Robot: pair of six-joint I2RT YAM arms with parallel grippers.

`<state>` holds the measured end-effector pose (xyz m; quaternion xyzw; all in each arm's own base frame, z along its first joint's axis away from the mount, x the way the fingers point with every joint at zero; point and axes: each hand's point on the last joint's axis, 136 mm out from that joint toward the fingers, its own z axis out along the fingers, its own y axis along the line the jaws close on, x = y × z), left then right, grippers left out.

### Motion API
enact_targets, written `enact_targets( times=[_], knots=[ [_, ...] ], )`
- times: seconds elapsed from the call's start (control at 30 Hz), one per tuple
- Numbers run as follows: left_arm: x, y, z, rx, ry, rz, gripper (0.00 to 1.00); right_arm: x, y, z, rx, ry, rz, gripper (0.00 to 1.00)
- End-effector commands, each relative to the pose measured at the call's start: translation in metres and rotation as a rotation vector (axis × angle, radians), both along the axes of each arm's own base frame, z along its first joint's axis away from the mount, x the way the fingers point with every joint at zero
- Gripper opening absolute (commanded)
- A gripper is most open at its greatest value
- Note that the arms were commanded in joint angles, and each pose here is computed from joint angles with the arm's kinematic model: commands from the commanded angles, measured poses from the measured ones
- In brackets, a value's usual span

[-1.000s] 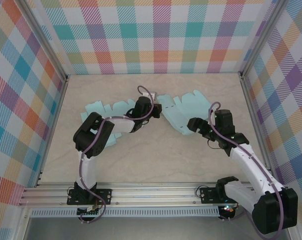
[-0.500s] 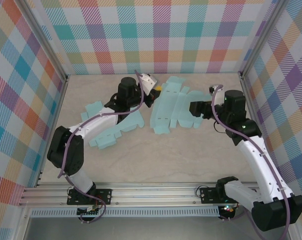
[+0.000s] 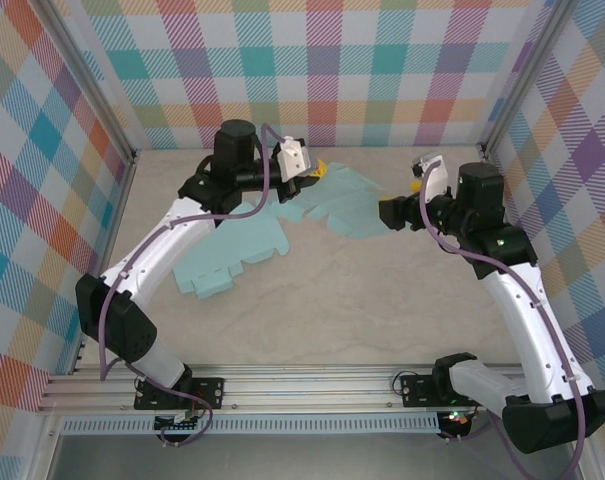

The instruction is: Fold the paper box

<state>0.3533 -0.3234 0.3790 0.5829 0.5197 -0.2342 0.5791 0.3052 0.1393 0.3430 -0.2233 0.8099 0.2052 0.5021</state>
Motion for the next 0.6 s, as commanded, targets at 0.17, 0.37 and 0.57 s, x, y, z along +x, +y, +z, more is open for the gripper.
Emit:
enact_targets(
  times=[0.17,0.37,0.57],
  knots=[
    [-0.011,-0.005,0.013,0.023,0.009,-0.114,0.0,-0.006,0.022,0.008,-0.021,-0.04,0.144,0.85],
    [-0.02,-0.005,0.016,0.04,-0.004,-0.164,0.0,0.001,0.028,0.01,-0.072,-0.074,0.15,0.85],
    [-0.031,-0.003,0.019,0.05,-0.013,-0.203,0.0,0.01,0.037,0.015,-0.099,-0.102,0.175,0.81]
  ],
)
